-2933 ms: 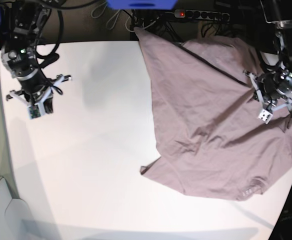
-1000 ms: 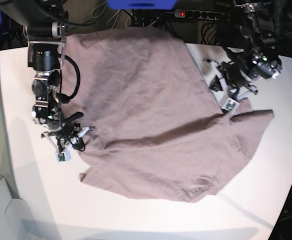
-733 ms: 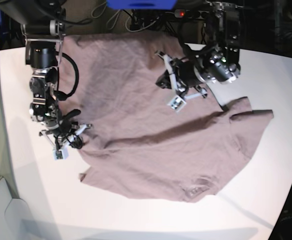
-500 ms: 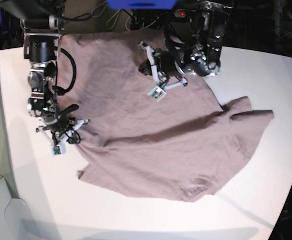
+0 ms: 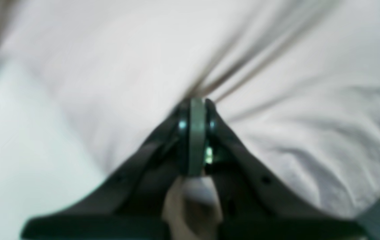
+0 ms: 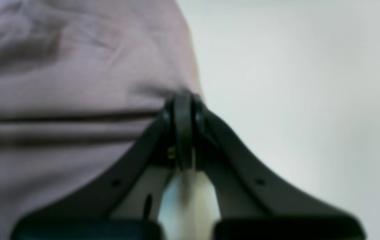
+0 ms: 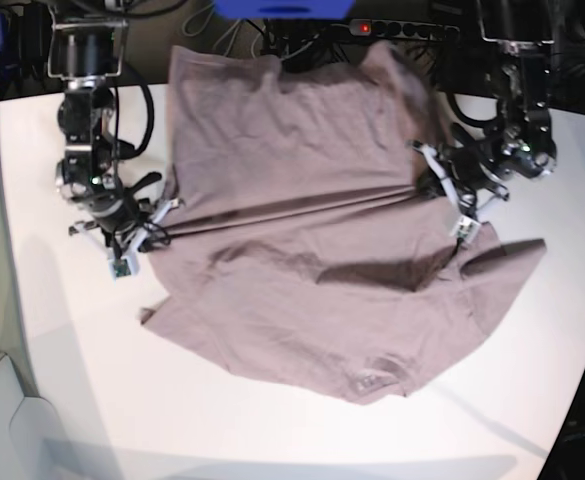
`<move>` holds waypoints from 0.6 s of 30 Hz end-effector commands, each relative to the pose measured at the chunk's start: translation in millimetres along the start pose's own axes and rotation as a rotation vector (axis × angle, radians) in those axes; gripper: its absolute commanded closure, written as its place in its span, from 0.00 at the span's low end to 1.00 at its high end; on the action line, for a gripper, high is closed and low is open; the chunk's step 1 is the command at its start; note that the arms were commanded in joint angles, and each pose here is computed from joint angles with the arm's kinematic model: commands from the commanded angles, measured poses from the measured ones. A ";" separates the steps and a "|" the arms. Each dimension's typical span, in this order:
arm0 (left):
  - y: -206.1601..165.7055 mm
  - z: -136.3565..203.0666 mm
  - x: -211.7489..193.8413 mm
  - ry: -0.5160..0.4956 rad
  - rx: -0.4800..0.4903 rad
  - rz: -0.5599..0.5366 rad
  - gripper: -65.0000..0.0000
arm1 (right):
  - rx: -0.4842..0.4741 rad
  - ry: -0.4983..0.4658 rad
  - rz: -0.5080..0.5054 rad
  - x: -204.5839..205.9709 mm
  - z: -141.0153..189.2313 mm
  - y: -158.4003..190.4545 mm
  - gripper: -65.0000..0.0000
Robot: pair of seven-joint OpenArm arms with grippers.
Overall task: Layout the t-shirt on the table in an organized manner, then fold the t-shirt properly
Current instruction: 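Grasp the t-shirt edge with the right gripper and pull it outward, then pull the t-shirt fabric apart between both grippers to spread it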
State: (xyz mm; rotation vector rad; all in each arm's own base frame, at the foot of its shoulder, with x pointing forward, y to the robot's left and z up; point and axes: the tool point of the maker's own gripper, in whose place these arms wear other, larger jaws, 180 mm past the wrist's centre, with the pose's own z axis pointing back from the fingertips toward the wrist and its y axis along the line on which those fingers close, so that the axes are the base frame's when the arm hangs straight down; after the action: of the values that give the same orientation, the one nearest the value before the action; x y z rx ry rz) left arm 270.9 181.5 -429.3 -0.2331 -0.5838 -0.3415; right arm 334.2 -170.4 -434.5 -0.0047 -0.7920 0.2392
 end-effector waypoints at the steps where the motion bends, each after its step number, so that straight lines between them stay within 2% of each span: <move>1: 24.4 5.8 -0.3 0.025 0.066 0.007 1.00 | 0.029 0.091 0.046 -21.4 4.6 17.0 1.00; 6: 86.1 11.5 20.6 0.000 0.151 0.095 1.00 | 0.193 0.051 0.155 -28.4 36.4 101.5 1.00; 11: 125.8 27.7 62.8 -0.102 0.211 0.147 1.00 | 0.315 -0.014 0.201 -12.1 74.9 163.7 1.00; 15: 136.4 45.3 86.1 -0.174 0.248 0.142 1.00 | 0.324 -0.113 0.221 19.9 97.0 169.7 1.00; 18: 140.6 65.3 98.7 -0.218 0.286 0.137 1.00 | 0.270 -0.182 0.227 39.2 111.8 147.3 1.00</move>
State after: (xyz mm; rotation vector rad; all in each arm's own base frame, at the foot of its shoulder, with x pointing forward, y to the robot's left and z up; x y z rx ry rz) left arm 358.6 298.8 -355.8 -0.0537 -0.7594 -0.0896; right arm 249.2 -28.4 -349.1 0.1817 -0.9081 0.5660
